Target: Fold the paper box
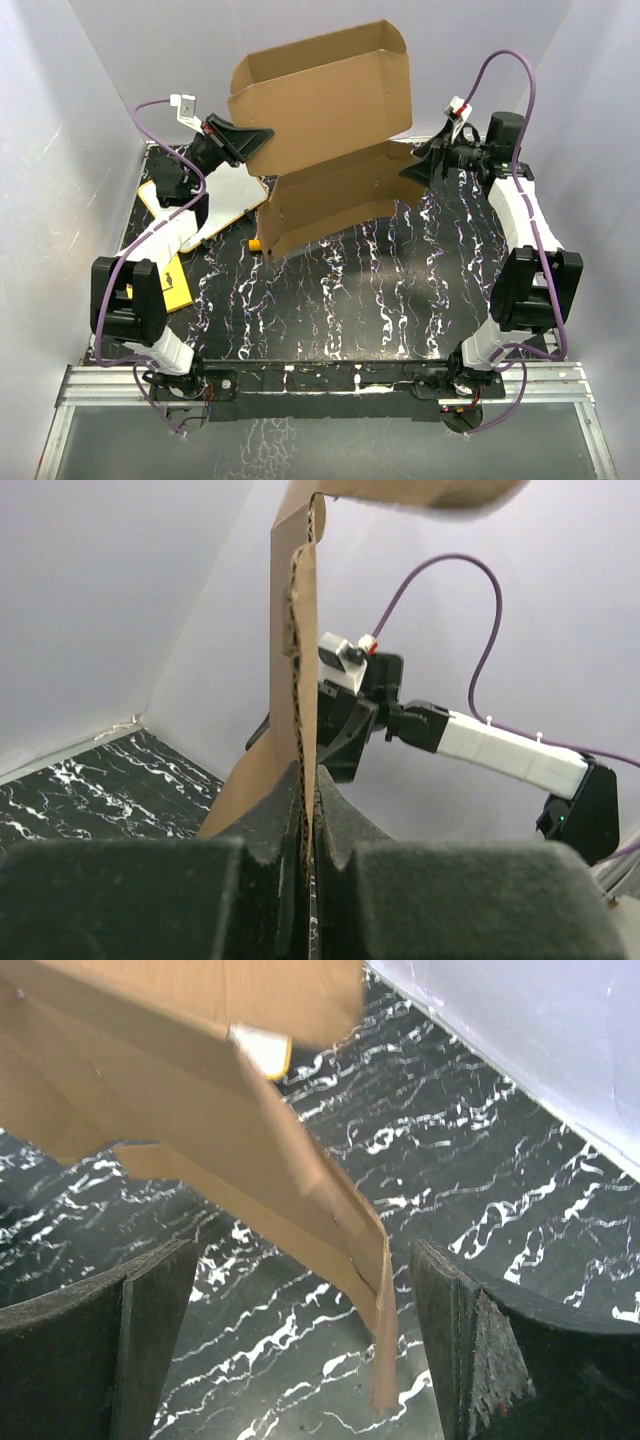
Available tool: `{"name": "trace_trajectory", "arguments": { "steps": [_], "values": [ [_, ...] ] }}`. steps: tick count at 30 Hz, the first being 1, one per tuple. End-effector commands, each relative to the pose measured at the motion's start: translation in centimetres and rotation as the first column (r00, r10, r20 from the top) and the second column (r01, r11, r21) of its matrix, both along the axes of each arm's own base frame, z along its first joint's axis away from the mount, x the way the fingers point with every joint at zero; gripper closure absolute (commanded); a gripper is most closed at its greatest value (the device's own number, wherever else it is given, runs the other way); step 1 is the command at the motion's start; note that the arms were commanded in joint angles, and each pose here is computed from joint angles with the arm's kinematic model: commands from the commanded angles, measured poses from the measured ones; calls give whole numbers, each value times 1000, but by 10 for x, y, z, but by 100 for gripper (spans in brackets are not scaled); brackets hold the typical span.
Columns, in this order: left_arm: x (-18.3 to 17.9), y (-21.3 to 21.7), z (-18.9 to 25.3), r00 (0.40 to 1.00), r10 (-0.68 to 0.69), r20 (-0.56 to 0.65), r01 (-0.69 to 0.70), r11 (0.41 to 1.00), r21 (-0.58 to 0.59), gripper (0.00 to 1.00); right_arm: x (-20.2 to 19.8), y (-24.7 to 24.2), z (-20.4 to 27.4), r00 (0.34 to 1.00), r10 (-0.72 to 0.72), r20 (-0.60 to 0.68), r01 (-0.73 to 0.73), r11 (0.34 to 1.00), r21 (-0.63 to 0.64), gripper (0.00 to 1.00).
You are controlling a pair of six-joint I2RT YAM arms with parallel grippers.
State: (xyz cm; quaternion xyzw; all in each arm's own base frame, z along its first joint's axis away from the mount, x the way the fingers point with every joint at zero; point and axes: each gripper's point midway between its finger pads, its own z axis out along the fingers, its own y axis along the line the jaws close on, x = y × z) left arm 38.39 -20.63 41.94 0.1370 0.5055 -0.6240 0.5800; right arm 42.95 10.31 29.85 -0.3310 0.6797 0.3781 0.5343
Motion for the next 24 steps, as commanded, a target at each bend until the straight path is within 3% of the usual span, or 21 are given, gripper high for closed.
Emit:
{"name": "trace_trajectory", "arguments": {
  "steps": [1, 8, 10, 12, 13, 14, 16, 21, 24],
  "values": [
    [-6, 10, 21, 998, 51, 39, -48, 996, -70, 100, 11, -9, -7, 980, -11, 198, 28, 996, -83, 4],
    [-13, 12, 22, 997, 74, 35, -72, 996, -52, 100, 13, -10, -41, 971, -43, 233, 60, 996, -65, 5],
    [-15, 13, 20, 996, 82, 28, -81, 995, -53, 100, 13, -11, -45, 970, -68, 233, 83, 995, -54, 13],
    [-16, 14, 18, 996, 89, 19, -87, 995, -57, 100, 16, -14, -43, 964, -93, 249, 111, 992, -57, 34],
    [-17, 14, 17, 996, 92, 15, -91, 994, -58, 100, 17, -16, -42, 963, -107, 248, 125, 991, -57, 58],
    [-17, 15, 15, 995, 99, 10, -98, 993, -58, 100, 19, -17, -39, 962, -116, 246, 135, 989, -62, 72],
    [-19, 17, 13, 992, 128, 12, -127, 991, -40, 100, 20, -22, -32, 963, -125, 240, 150, 985, -87, 89],
    [-20, 20, -8, 981, 194, 1, -194, 978, 77, 99, 1, -29, -23, 984, -79, 157, 109, 976, -190, 92],
    [-22, 22, -17, 985, 173, -20, -171, 980, 99, 89, -14, -29, -19, 991, -57, 121, 84, 968, -235, 92]
  ]
}}
